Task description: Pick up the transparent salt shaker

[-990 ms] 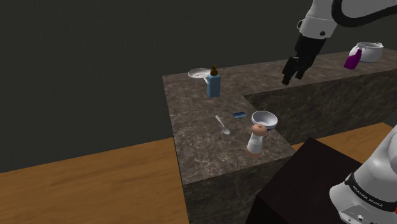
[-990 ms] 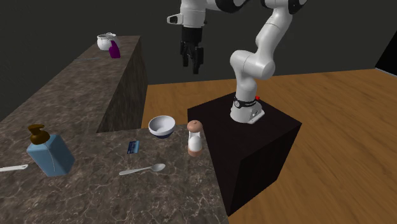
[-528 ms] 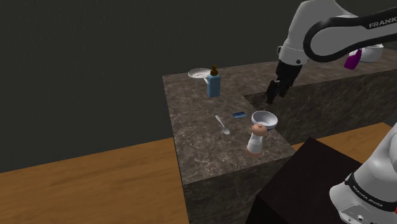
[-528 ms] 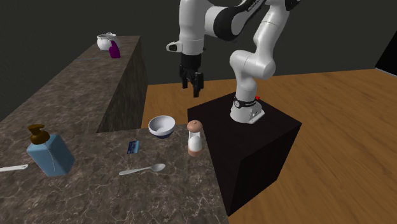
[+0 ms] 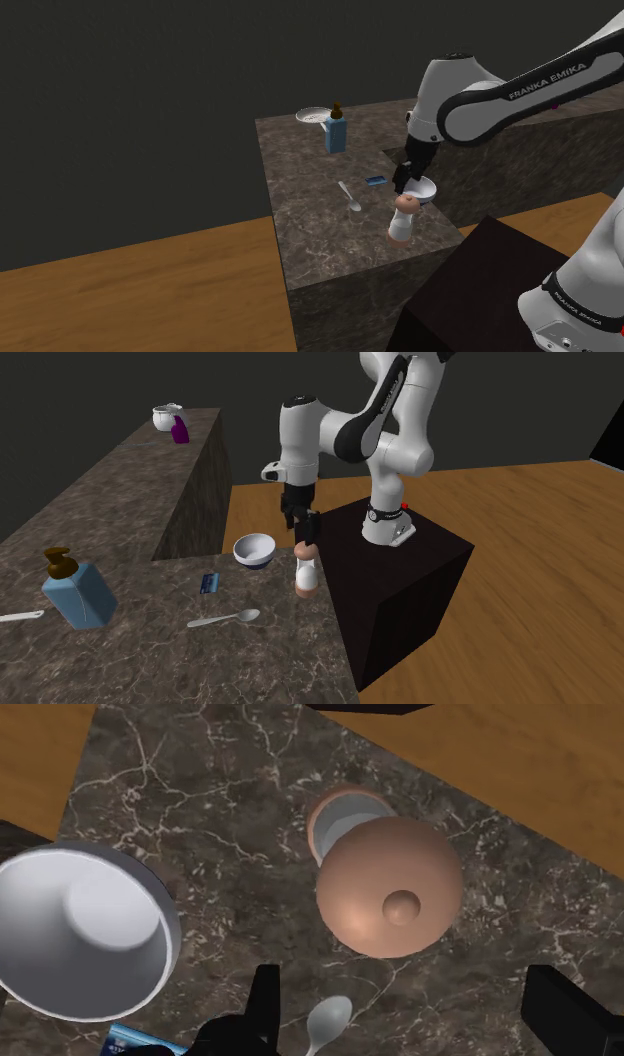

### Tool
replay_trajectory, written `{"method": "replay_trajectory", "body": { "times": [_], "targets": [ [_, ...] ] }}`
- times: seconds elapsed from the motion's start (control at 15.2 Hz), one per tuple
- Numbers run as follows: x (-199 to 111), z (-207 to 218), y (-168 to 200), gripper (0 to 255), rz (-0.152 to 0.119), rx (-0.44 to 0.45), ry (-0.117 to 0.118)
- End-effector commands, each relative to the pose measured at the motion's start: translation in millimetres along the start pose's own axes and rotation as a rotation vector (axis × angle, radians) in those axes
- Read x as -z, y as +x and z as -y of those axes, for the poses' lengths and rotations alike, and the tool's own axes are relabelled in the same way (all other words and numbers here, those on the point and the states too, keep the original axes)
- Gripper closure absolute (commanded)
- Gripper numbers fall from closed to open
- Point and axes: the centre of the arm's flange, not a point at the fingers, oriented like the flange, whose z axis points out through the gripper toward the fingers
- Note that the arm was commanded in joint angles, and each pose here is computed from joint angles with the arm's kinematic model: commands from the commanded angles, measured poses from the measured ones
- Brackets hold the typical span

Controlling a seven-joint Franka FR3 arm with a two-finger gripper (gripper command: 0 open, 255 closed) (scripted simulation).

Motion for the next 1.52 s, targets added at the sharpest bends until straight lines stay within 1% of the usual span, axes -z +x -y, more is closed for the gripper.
{"method": "replay_trajectory", "body": {
  "times": [0.0,0.46,0.59,0.66,1.25,1.45],
  "targets": [
    [-17,6,2,0,0.001,0.009,0.001],
    [-57,5,-1,0,0.001,0.009,0.001],
    [-57,5,-1,0,0.001,0.009,0.001],
    [-57,5,0,255,0.001,0.009,0.001],
    [-57,5,-1,255,0.001,0.009,0.001],
    [-41,6,0,255,0.001,0.009,0.001]
  ]
}}
